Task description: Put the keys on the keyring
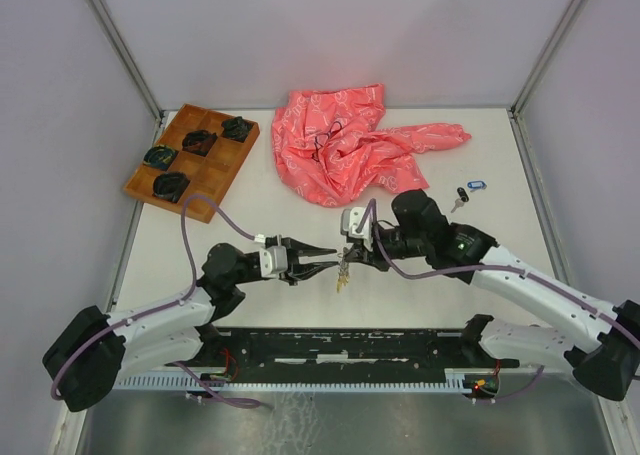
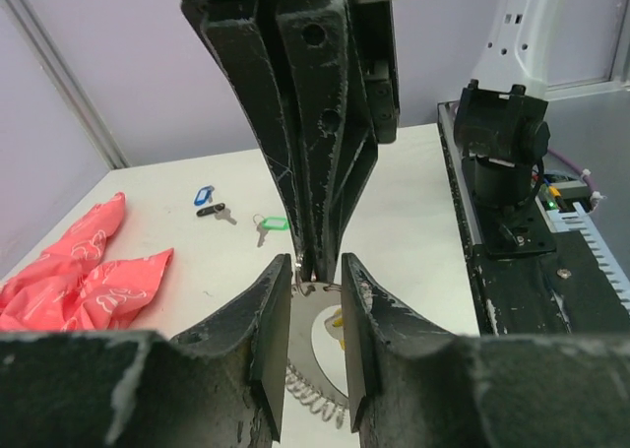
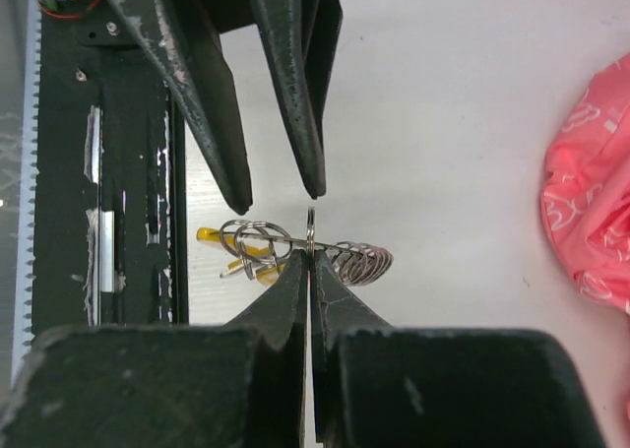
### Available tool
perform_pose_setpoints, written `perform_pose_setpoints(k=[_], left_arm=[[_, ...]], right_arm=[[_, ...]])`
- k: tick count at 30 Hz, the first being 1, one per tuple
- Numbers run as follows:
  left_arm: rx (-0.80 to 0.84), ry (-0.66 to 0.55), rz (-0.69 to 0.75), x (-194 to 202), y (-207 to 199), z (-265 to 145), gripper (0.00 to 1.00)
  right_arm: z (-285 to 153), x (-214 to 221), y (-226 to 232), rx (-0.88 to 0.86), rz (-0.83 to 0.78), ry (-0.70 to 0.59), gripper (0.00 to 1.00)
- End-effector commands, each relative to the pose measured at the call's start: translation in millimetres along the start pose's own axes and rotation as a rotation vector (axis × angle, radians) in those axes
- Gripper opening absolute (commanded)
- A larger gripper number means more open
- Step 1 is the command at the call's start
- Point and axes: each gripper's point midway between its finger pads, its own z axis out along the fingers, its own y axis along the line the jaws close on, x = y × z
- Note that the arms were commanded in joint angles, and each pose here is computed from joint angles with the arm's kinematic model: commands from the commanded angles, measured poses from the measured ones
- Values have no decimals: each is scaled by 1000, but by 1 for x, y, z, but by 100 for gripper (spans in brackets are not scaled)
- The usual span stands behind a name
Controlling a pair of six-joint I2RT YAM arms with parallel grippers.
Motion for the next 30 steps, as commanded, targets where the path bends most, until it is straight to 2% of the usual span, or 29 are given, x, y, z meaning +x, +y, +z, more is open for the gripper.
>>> perform_pose_setpoints(k=[1, 7, 10, 30], left_arm=[[-33, 55, 60, 5, 11, 0, 34], [-52, 61, 42, 11, 14, 1, 35], [-61, 39, 33, 11, 15, 2, 35], [73, 17, -90, 24, -8, 12, 32]], right_arm=[[-10, 8, -2, -3, 43, 175, 1], [-14, 27, 1, -29, 62, 478, 1], [-10, 31, 1, -39, 59, 543, 1], [1, 11, 2, -64, 33, 471, 1]])
